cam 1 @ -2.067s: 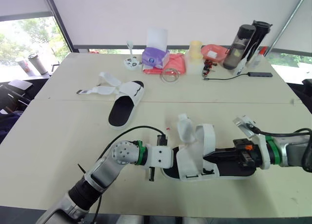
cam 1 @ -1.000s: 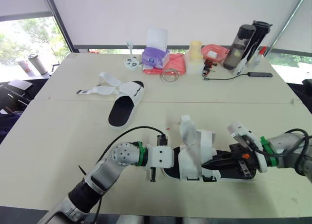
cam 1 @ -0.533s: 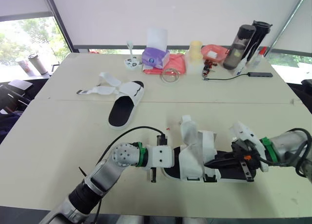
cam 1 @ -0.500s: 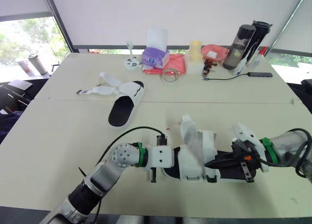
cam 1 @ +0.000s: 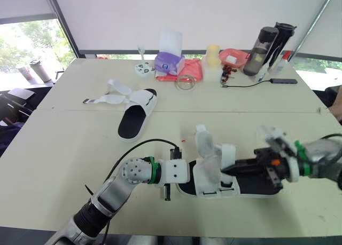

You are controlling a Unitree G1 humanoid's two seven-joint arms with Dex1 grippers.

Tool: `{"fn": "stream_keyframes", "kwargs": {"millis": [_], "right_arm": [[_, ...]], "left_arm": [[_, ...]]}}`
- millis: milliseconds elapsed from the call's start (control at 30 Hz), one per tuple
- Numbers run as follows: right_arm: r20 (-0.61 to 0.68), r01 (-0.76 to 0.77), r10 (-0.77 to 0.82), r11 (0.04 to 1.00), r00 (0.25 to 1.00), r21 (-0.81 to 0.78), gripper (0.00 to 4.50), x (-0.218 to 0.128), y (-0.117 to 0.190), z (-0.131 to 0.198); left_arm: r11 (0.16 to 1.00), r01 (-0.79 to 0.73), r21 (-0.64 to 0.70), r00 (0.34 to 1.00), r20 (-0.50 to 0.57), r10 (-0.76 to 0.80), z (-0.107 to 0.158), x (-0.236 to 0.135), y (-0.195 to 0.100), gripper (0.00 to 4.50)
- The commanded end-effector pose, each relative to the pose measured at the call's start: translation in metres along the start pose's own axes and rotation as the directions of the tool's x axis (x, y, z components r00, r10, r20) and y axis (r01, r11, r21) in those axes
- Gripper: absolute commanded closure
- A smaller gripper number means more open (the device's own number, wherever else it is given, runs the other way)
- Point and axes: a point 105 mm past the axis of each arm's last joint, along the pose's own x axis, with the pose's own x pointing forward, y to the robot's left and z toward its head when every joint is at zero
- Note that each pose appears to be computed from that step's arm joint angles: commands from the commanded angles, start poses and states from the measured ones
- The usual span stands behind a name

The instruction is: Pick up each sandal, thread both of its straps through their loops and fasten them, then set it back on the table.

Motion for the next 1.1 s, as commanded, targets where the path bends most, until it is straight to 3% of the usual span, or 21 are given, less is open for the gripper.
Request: {"fn": "stream_keyframes", "kwargs": {"millis": [33,400,900,1100], "right_arm": [[0.047,-0.009,0.008,0.999,0.999,0.034,4.45,-0.002,0.004,0.009],[-0.048,0.011,-0.008,0.997,0.999,0.078,4.45,0.005,-0.010,-0.023],[-0.120,-0.004,0.016,0.996,0.993,0.093,4.45,-0.001,-0.012,-0.040],[-0.087,-0.016,0.031,0.986,0.996,0.166,4.45,0.000,-0.012,-0.037]], "left_arm": [[0.999,0.048,-0.021,0.999,-0.019,-0.048,-0.006,0.003,-0.011,4.50],[0.999,0.044,-0.024,0.999,-0.024,-0.044,-0.007,0.003,-0.011,4.50],[0.999,0.030,-0.031,0.999,-0.026,-0.031,-0.007,0.003,-0.012,4.50],[0.999,0.030,-0.029,0.999,-0.028,-0.031,-0.007,0.004,-0.012,4.50]]}}
